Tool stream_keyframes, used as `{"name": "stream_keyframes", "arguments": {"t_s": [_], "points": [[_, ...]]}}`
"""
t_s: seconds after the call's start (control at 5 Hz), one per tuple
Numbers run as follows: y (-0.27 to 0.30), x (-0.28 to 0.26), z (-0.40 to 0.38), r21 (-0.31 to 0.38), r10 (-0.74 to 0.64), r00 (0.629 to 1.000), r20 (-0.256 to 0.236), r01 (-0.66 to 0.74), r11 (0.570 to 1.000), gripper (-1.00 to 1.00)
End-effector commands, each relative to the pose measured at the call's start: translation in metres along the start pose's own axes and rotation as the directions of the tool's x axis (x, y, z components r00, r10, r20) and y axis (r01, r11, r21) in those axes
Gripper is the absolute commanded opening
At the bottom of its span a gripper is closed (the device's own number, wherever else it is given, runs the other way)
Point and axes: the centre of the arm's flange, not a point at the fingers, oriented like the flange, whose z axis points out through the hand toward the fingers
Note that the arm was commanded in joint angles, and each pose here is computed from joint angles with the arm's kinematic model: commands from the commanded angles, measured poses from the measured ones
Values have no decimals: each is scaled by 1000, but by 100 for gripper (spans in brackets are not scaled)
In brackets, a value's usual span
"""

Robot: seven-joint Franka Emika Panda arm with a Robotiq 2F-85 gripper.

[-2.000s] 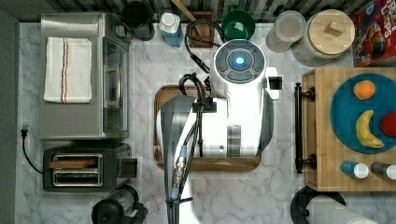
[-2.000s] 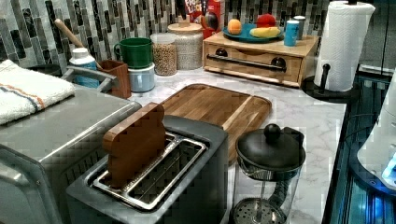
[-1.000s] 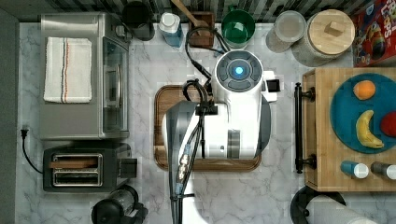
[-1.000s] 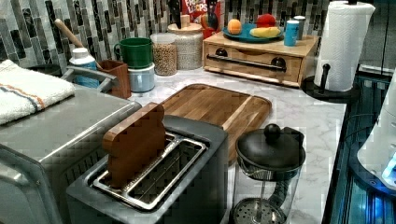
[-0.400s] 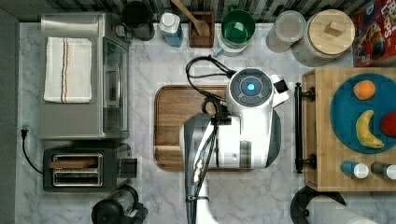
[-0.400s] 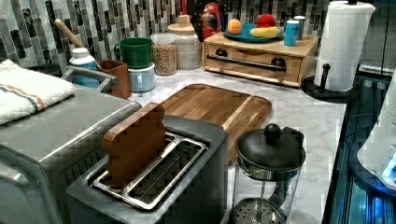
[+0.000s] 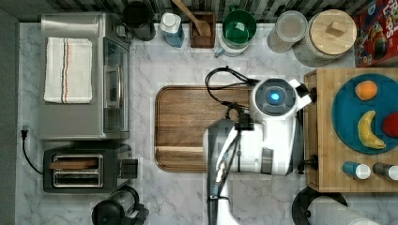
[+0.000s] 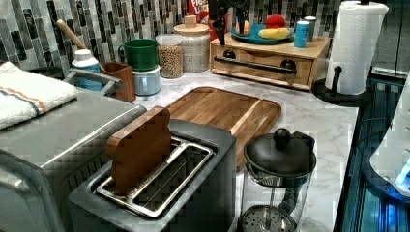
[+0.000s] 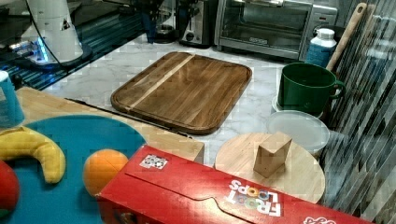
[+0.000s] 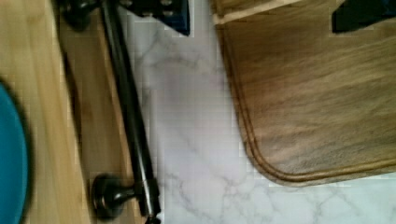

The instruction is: Open the drawer.

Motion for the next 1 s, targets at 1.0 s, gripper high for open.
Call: {"name": "stream_keyframes", "arguments": {"t_s": [1.0], "points": [[95, 20, 74, -41, -194, 966, -171, 189, 981, 100]]}}
